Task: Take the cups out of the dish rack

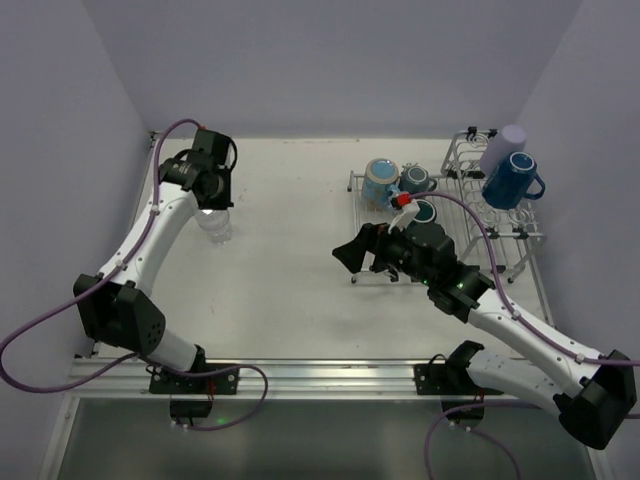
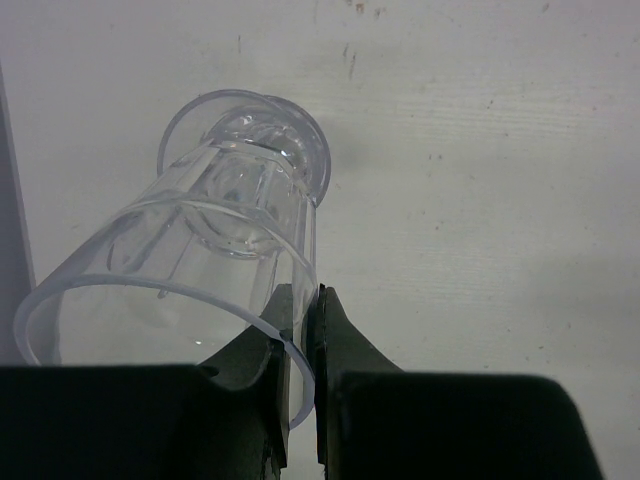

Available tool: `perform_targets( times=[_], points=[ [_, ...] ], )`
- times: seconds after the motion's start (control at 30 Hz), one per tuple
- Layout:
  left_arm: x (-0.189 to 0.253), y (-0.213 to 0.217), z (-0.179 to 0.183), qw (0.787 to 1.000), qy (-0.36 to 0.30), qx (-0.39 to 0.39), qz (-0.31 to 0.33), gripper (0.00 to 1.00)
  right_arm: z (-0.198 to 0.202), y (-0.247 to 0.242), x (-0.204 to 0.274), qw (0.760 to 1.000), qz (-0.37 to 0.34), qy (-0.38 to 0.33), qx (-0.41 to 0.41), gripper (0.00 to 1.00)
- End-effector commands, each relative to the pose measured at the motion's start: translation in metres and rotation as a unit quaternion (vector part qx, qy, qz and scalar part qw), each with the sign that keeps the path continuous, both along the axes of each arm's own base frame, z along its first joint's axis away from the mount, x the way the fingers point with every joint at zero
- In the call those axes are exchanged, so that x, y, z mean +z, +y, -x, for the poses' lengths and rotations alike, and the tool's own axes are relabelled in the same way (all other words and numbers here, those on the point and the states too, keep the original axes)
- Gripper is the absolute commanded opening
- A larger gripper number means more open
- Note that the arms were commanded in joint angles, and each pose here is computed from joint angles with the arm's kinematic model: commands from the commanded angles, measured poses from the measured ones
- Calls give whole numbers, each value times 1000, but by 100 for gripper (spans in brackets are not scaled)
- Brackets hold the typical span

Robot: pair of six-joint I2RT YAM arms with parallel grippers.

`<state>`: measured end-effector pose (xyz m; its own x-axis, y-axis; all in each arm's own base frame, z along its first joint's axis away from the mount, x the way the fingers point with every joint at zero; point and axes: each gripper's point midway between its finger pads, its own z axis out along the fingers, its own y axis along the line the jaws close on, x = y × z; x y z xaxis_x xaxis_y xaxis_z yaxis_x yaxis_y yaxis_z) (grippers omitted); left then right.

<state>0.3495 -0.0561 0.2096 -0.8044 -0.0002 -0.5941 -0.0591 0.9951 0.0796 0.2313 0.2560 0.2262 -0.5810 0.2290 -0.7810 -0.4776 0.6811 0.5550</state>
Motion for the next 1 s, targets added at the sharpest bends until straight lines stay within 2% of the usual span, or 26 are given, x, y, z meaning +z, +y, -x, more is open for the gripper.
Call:
perform_targets(
  times=[0.0, 0.37, 0.4, 0.47, 0.5, 0.6, 0.67, 0.83, 0.9, 0.93, 0.97],
  points=[
    [2, 12, -3, 1000, 12, 6, -19, 0, 5, 5, 10, 1000, -19, -11, 19, 99],
    [-18, 20, -14, 998, 47, 17, -30, 1, 5, 14, 2, 999, -26, 0, 32, 99],
    [-18, 23, -15, 998, 45, 23, -36, 12, 5, 14, 0, 999, -24, 2, 31, 99],
    [-19, 26, -16, 998, 43, 28, -41, 25, 4, 14, 1, 999, -24, 2, 29, 99],
    [-17, 29, -17, 998, 38, 35, -47, 37, 3, 14, -1, 999, -22, 4, 29, 99],
    [-8, 30, -21, 998, 14, 42, -45, 56, 1, 14, -4, 999, -18, 5, 27, 99],
    [1, 29, -27, 998, -9, 44, -40, 66, -1, 14, -5, 1000, -14, 4, 22, 99],
    [30, 19, -31, 997, -69, 32, -5, 75, -10, 8, -10, 1000, 10, 0, 0, 99],
    [57, 2, -33, 991, -127, 0, 36, 79, -17, 2, -9, 1000, 19, -11, -21, 99],
    [57, -9, -29, 989, -138, -20, 50, 80, -19, 0, -8, 999, 23, -15, -30, 99],
    [80, -22, -19, 980, -180, -46, 78, 81, -23, -6, -10, 998, 36, -16, -45, 99]
  ],
)
